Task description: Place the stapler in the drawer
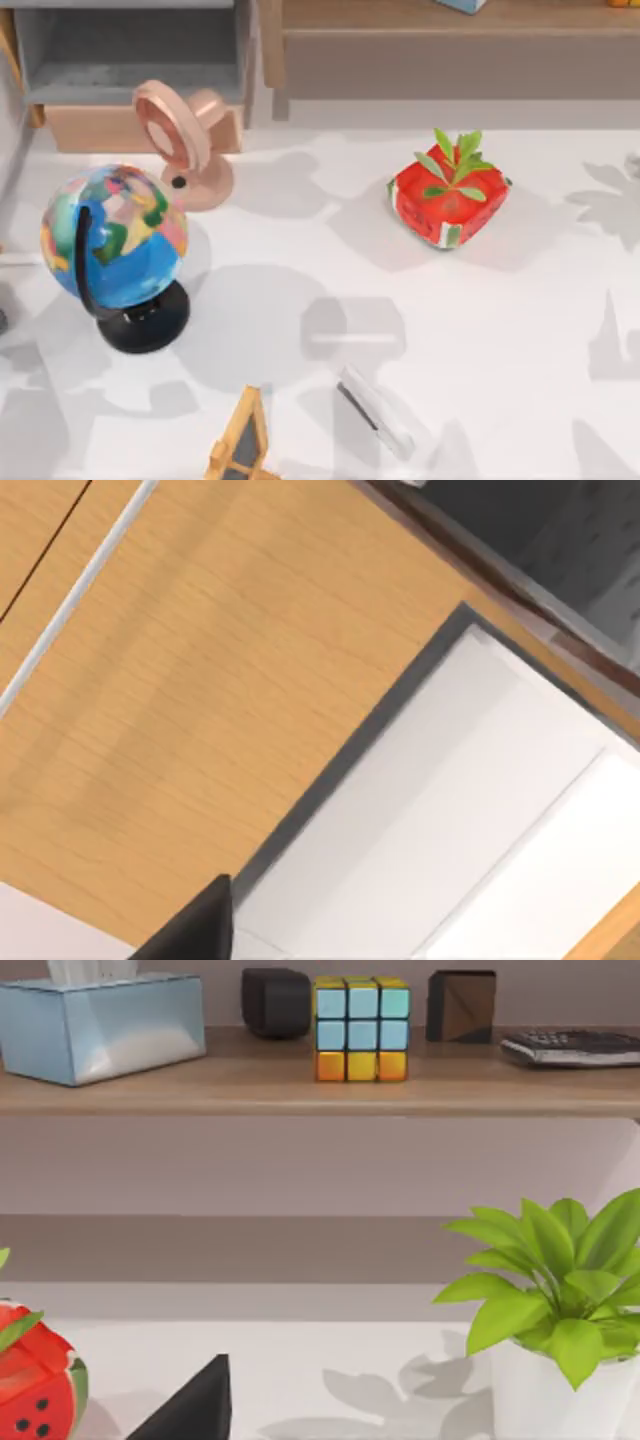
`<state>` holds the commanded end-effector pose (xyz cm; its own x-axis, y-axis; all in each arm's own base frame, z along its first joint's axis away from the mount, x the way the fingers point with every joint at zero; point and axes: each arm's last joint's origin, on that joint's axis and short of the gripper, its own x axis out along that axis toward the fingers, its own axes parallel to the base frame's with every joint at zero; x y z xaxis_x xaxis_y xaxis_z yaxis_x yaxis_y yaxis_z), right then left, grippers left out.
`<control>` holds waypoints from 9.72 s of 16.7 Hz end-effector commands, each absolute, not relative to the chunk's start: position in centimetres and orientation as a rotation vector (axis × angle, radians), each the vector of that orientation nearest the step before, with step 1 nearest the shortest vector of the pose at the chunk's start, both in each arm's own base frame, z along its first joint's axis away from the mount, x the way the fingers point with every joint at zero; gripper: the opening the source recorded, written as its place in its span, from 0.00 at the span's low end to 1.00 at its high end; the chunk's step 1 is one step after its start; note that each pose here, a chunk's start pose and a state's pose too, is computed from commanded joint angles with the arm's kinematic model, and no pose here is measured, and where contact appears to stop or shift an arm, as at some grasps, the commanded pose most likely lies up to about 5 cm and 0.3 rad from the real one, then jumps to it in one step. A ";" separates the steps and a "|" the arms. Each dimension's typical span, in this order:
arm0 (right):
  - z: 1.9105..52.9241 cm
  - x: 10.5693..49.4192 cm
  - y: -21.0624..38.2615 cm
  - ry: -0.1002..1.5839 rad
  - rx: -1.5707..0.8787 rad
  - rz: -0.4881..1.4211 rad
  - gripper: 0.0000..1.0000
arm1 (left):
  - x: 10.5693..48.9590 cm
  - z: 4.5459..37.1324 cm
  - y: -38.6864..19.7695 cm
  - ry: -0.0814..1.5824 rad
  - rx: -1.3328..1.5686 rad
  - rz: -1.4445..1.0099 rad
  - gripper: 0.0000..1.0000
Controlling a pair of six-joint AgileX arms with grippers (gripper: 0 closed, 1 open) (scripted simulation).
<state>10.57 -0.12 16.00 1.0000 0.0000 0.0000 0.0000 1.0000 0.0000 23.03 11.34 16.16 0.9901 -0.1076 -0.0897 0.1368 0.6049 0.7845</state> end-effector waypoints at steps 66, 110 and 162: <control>16.0 10.6 -0.1 0.000 0.000 0.000 1.00 | 19.6 15.2 -34.0 1.316 -0.459 0.562 1.00; 16.0 10.6 -0.1 0.000 0.000 0.000 1.00 | 20.2 15.1 -34.0 1.317 -0.452 0.500 0.00; 16.0 10.6 -0.1 0.000 0.000 0.000 1.00 | 45.4 20.0 19.0 1.256 -0.101 -0.097 0.00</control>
